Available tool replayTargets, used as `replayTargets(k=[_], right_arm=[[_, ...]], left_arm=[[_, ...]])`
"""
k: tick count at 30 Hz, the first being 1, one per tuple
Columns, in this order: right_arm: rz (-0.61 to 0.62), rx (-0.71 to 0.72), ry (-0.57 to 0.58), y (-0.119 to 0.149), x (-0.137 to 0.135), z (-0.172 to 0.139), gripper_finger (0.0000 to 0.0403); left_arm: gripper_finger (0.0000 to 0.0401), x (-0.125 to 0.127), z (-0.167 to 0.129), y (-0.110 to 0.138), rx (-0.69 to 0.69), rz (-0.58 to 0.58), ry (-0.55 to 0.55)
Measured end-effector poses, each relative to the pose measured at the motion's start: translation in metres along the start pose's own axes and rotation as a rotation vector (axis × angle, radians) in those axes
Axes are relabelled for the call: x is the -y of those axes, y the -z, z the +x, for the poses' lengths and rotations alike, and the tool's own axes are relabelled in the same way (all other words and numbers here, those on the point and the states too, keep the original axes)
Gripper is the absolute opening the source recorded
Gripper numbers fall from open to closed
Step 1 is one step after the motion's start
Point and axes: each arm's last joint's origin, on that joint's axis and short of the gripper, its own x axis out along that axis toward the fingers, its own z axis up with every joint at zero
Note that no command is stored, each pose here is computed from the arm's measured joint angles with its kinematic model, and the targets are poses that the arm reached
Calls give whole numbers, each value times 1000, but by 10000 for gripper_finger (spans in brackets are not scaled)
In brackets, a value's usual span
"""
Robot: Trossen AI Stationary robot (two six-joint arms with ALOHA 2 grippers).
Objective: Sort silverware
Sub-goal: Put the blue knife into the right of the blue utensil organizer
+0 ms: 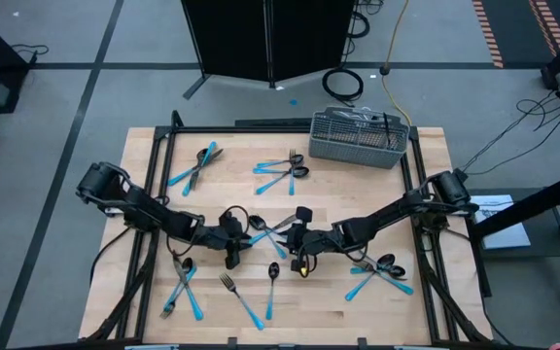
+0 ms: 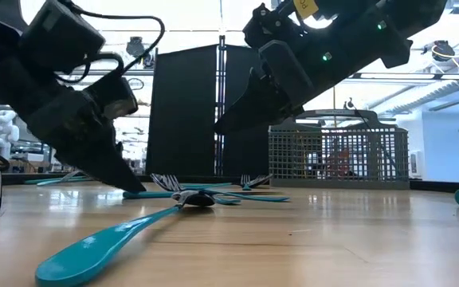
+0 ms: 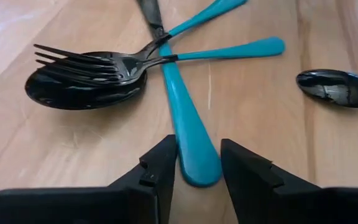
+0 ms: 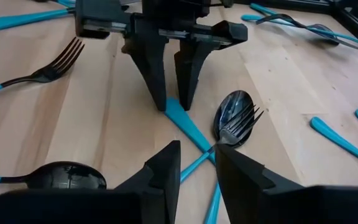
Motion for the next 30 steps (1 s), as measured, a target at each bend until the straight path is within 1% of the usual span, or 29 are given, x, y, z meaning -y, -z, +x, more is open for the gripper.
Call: replayTargets(k=[6,16,20,30], right_arm=[[0,0,0,0,0,0,93],[0,1,0,0,0,0,93],[0,1,1,0,0,0,93],[10,1,1,0,0,0,93]], left_arm=[[128,-2,0,2,-7,35,-35],[128,-6,-1,11,-96,106,-100],[128,-7,-2,13,-121,111,-114],[127,-8,-2,14,-117,109,-132]])
